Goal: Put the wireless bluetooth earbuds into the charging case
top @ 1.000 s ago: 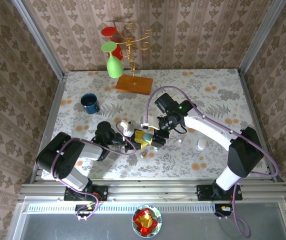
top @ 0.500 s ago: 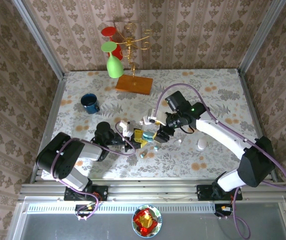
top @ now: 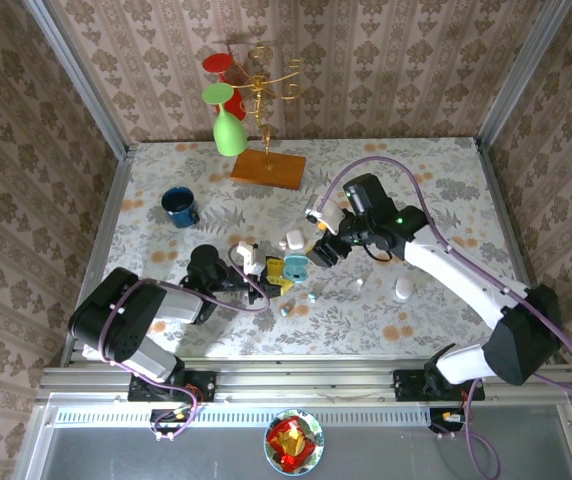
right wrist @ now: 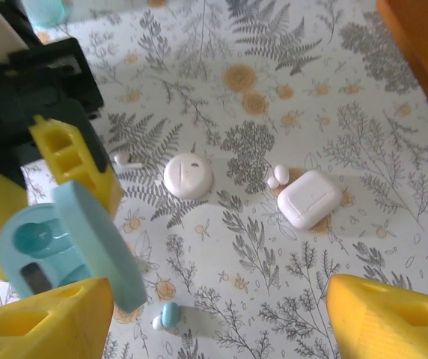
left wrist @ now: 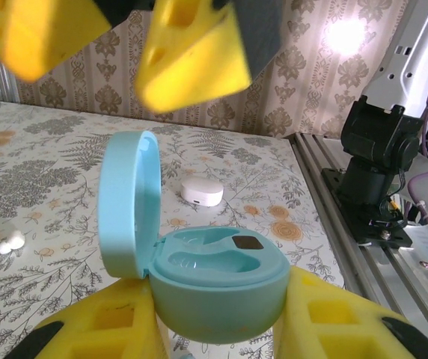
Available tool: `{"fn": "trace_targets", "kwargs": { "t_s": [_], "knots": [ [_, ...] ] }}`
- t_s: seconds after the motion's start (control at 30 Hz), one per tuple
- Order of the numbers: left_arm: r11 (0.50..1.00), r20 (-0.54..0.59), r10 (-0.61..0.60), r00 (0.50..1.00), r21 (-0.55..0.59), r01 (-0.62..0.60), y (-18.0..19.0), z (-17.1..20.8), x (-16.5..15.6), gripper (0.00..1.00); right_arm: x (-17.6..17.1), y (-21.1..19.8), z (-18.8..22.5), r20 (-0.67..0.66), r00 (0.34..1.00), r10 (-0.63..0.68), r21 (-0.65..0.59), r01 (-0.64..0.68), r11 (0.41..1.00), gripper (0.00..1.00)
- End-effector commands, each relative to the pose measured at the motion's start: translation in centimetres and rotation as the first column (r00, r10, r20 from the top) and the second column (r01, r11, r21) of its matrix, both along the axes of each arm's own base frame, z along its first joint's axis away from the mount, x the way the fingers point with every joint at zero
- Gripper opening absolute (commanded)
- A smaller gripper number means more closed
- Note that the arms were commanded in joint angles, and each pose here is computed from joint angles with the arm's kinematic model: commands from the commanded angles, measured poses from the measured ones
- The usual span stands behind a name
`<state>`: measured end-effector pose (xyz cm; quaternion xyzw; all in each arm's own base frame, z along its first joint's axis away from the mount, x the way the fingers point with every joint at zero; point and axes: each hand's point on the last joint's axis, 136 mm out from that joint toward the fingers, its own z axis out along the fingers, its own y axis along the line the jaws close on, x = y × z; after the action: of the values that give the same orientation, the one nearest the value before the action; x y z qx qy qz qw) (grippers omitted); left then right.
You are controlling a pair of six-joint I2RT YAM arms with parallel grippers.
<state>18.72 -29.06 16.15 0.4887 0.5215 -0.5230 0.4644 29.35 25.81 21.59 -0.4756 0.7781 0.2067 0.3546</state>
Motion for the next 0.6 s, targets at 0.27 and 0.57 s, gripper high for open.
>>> {"fn": "trace_targets", "kwargs": {
  "t_s": [0.27, 0.57],
  "knots": [
    [0.994, 0.060, 0.102, 0.993, -0.039, -0.100, 1.0, 1.6, 1.4, 0.27, 0.6, -2.9, 3.9, -0.044, 0.925, -0.378, 0.301, 0.373, 0.878, 0.74],
    [0.981, 0.070, 0.189, 0.979, -0.063, -0.185, 2.3, 2.9, 3.6, 0.27, -1.4, -4.8, -3.3, -0.393, 0.769, -0.505, 0.193, 0.606, 0.772, 0.71]
  ]
}}
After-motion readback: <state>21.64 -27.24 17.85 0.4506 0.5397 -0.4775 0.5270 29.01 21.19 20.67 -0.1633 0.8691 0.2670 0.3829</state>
